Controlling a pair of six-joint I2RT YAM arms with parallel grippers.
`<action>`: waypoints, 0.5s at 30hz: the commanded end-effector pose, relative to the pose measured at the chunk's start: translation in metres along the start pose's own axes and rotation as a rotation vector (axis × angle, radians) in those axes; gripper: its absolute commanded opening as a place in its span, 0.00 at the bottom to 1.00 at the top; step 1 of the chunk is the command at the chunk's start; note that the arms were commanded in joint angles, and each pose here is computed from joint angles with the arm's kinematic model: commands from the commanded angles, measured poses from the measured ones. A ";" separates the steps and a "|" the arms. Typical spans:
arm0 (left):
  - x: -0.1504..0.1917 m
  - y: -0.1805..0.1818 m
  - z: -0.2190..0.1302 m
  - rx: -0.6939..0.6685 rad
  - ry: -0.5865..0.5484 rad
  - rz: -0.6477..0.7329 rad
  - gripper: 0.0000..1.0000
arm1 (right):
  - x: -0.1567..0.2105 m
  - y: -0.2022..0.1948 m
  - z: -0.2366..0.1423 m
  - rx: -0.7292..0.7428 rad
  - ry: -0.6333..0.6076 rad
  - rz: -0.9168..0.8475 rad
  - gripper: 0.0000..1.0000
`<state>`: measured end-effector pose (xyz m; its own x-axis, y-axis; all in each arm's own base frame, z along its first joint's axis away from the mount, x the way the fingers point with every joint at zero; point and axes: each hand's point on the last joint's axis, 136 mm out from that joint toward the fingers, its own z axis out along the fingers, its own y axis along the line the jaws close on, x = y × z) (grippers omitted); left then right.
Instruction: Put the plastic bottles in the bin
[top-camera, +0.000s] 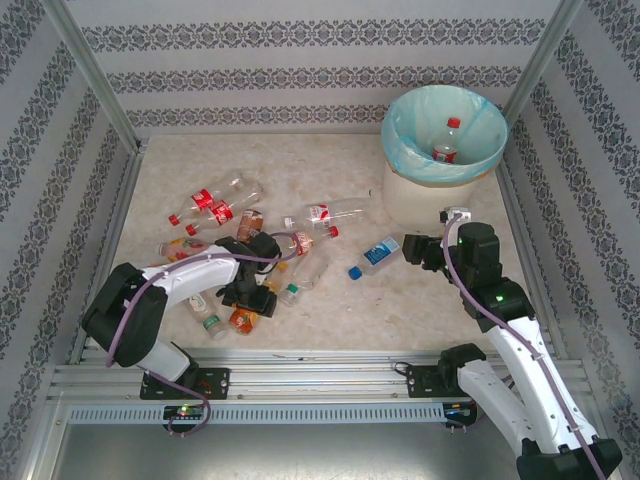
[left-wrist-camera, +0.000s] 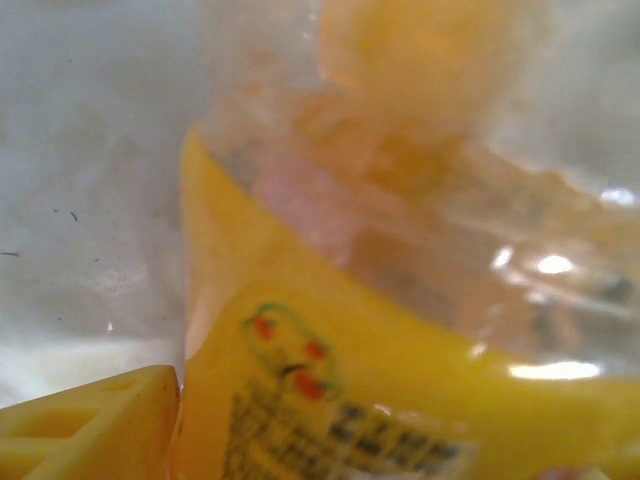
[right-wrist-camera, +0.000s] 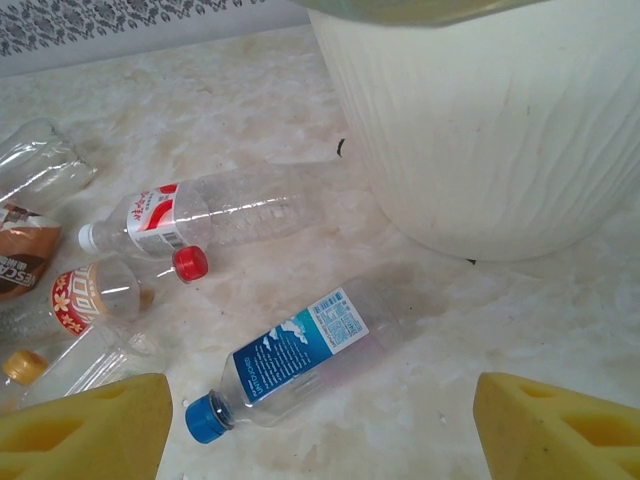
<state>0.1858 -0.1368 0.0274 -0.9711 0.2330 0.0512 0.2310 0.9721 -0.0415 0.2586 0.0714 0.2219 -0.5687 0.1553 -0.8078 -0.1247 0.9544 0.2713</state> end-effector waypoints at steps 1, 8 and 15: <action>-0.003 -0.009 -0.001 0.023 -0.008 0.052 0.66 | -0.001 0.001 -0.001 0.005 -0.008 -0.023 0.79; -0.008 -0.011 -0.020 0.032 -0.072 0.049 0.55 | -0.003 0.002 -0.006 0.000 -0.026 -0.013 0.79; -0.011 -0.013 -0.042 0.042 -0.110 0.024 0.53 | -0.009 0.007 -0.011 -0.019 -0.029 -0.020 0.78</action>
<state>0.1961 -0.1500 0.0531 -0.9644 0.2603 -0.0459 0.2634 0.9610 -0.0847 0.2563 0.0707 0.2278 -0.5508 0.1598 -0.8192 -0.1301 0.9530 0.2735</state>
